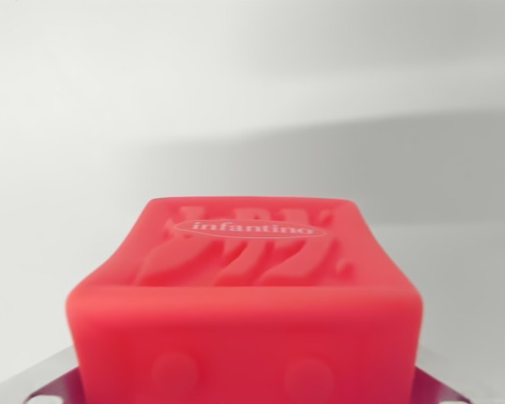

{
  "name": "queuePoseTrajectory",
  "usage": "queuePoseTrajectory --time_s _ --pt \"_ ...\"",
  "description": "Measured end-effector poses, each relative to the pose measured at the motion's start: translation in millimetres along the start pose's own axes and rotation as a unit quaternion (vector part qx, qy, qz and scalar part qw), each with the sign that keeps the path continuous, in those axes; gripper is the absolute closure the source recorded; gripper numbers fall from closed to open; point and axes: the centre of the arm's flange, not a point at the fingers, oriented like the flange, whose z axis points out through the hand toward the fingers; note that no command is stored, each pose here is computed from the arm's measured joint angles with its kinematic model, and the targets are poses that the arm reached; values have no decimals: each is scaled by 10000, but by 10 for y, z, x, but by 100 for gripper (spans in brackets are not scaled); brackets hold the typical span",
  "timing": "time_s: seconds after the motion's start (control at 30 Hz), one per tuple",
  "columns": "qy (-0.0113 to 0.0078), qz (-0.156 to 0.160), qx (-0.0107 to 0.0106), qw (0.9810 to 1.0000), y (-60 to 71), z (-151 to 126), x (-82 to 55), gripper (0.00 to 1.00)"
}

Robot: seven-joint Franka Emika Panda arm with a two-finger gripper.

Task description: Destack cube

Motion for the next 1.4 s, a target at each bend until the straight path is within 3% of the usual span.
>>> queuePoseTrajectory --time_s 0.1,0.7,1.4 --pt "9 3 4 10000 0 87 1 100" --pt "0 2 -5 10000 0 573 -18 100" --pt "8 -4 2 10000 -6 952 -15 100"
